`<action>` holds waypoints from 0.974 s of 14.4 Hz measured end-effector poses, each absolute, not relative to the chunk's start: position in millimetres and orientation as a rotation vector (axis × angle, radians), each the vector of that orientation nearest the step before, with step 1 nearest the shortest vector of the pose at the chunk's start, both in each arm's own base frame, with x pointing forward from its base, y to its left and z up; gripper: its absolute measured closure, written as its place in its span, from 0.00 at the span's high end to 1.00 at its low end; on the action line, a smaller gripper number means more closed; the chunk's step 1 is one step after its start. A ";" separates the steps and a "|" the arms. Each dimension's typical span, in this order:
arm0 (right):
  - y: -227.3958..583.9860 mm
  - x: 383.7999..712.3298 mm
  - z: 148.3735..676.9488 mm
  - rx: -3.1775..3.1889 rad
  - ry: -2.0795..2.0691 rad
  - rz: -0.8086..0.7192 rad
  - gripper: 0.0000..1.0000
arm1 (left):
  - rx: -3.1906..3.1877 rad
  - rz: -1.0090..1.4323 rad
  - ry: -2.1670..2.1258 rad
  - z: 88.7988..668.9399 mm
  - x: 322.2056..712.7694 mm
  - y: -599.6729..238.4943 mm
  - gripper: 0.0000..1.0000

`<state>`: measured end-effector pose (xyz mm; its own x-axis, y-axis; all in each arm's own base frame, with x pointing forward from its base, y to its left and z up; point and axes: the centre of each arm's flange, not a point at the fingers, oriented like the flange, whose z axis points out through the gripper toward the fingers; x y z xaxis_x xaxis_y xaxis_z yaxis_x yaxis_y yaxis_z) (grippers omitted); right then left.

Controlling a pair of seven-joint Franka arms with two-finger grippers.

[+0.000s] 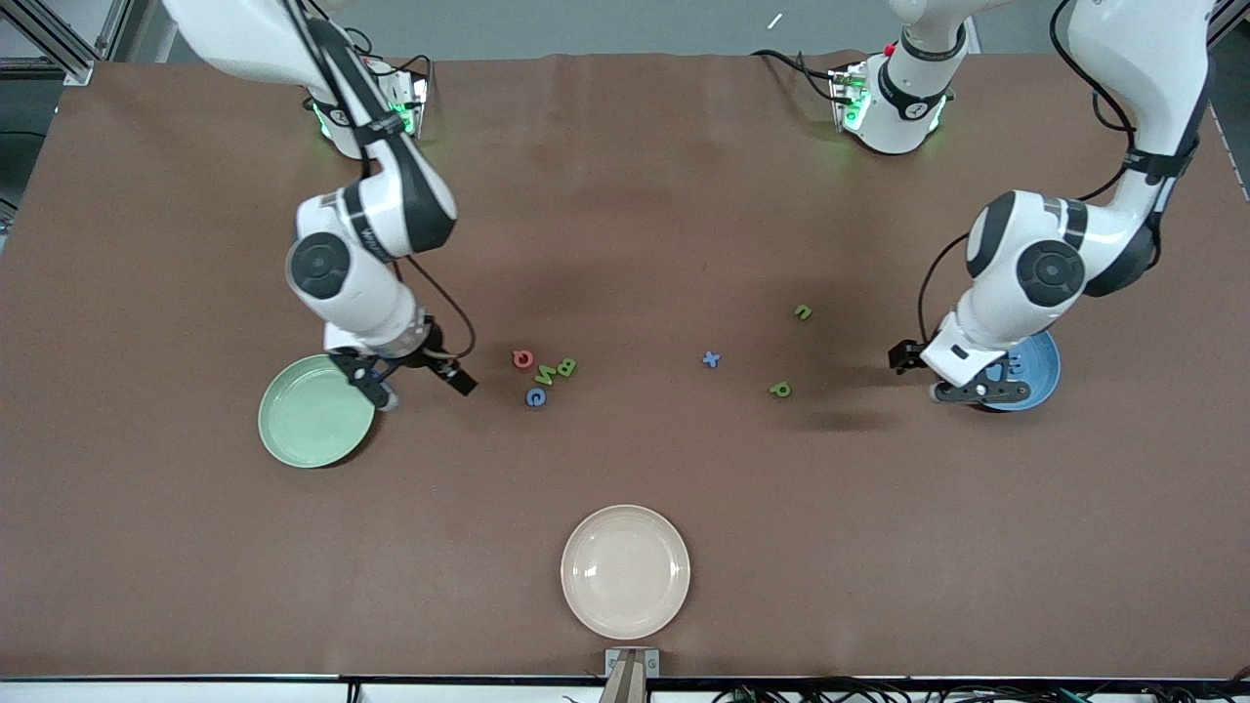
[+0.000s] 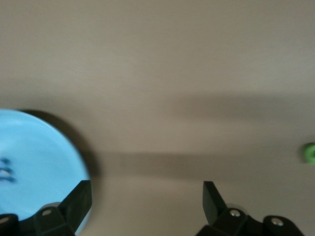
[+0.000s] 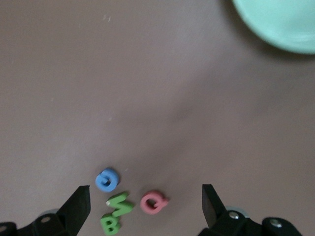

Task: Sort upper and lower case letters into plates
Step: 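Grasp the blue C with the right gripper while the left gripper reaches the green u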

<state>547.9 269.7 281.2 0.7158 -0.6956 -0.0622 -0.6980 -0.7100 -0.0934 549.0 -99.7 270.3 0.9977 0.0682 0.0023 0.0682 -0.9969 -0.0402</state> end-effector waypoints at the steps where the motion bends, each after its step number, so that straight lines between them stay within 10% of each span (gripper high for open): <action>1: 285.1 546.2 272.6 -2.801 1.168 0.039 1.00 | -3.105 -0.007 -0.191 272.6 545.3 -118.2 1.00; 14: 339.2 602.1 193.4 -2.875 1.346 0.030 0.93 | -3.002 0.031 -1.056 226.5 460.6 -196.3 1.00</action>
